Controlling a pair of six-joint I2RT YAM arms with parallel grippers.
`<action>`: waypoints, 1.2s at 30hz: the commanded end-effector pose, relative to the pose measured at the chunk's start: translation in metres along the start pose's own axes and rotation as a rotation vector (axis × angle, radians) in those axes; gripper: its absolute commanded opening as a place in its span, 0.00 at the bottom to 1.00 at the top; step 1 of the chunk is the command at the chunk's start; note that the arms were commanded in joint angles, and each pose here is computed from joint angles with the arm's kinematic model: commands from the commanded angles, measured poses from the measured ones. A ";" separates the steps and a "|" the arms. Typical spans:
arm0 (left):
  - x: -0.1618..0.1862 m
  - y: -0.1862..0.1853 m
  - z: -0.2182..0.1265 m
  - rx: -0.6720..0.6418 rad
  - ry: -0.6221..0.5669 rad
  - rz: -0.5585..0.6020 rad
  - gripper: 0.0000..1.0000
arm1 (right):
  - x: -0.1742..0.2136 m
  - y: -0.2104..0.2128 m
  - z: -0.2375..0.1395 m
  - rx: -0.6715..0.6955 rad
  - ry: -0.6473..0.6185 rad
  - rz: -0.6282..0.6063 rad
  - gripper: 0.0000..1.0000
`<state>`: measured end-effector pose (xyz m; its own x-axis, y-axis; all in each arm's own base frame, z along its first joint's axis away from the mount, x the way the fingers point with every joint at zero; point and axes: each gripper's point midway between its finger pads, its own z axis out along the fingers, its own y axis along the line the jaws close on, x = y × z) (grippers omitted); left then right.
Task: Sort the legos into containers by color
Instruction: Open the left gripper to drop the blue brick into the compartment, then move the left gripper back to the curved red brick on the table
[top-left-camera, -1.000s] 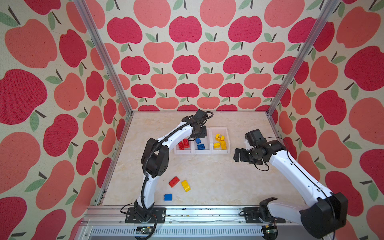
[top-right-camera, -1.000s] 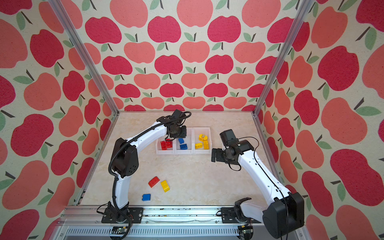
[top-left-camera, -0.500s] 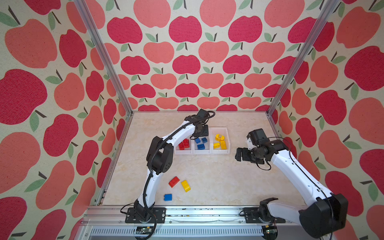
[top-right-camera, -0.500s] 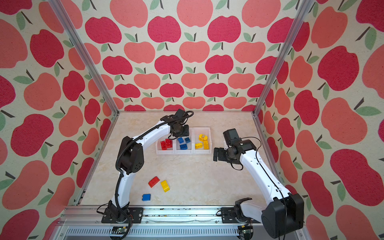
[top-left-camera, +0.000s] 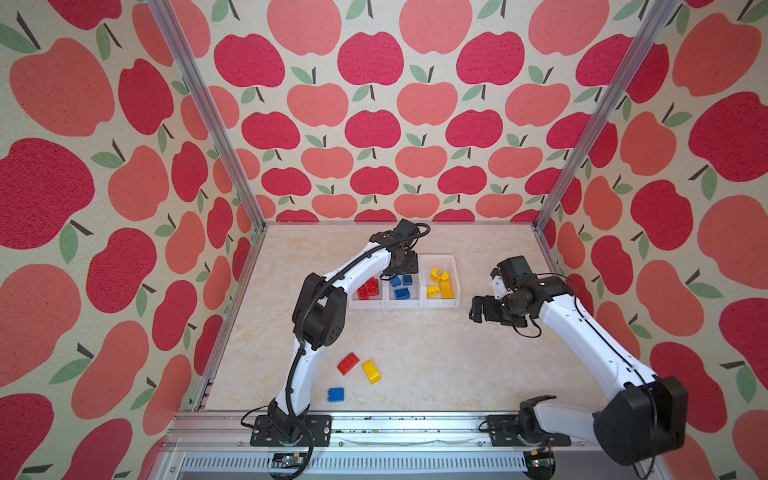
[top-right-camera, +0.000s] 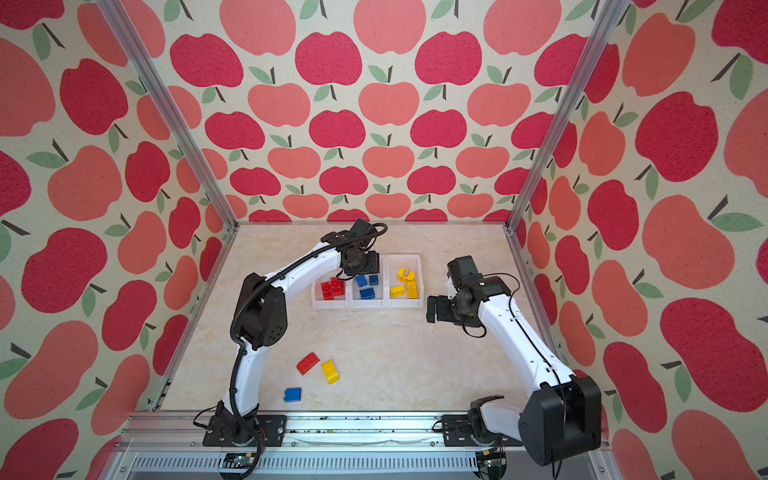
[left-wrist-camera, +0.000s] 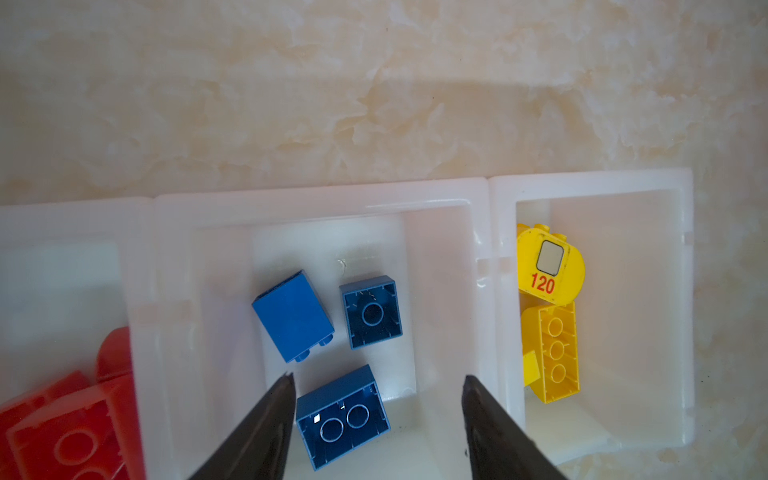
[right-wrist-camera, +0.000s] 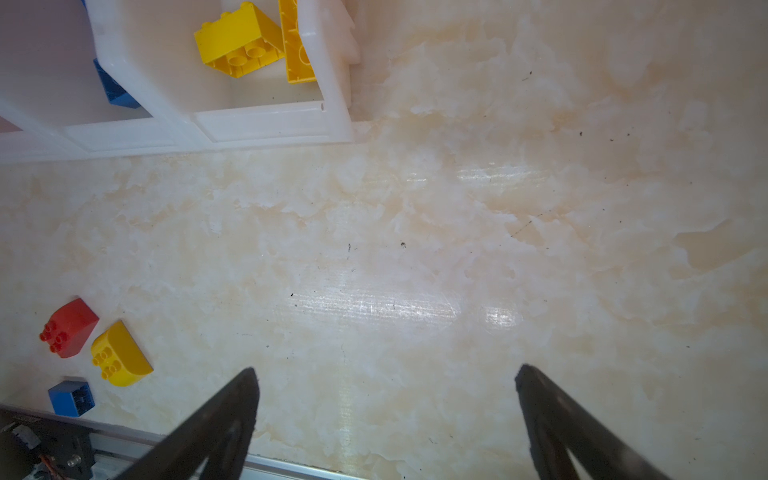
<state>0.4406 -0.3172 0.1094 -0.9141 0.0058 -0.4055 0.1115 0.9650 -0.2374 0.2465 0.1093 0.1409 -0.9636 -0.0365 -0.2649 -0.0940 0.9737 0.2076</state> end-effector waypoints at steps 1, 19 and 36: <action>0.004 0.004 -0.025 -0.031 -0.022 -0.011 0.68 | -0.012 0.006 -0.006 -0.031 -0.026 -0.030 0.99; 0.104 0.037 -0.101 -0.084 0.045 0.105 0.79 | 0.009 0.011 -0.004 -0.089 0.011 -0.020 0.99; 0.214 0.119 -0.149 -0.163 0.117 0.098 0.90 | 0.030 0.024 -0.008 -0.118 -0.004 -0.019 0.99</action>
<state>0.2118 -0.1804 0.1307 -0.9333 0.1376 -0.3316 0.1789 0.9791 -0.0972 0.2191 0.1268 0.1466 -0.9576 -0.0663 -0.2802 -0.1538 0.9405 0.3029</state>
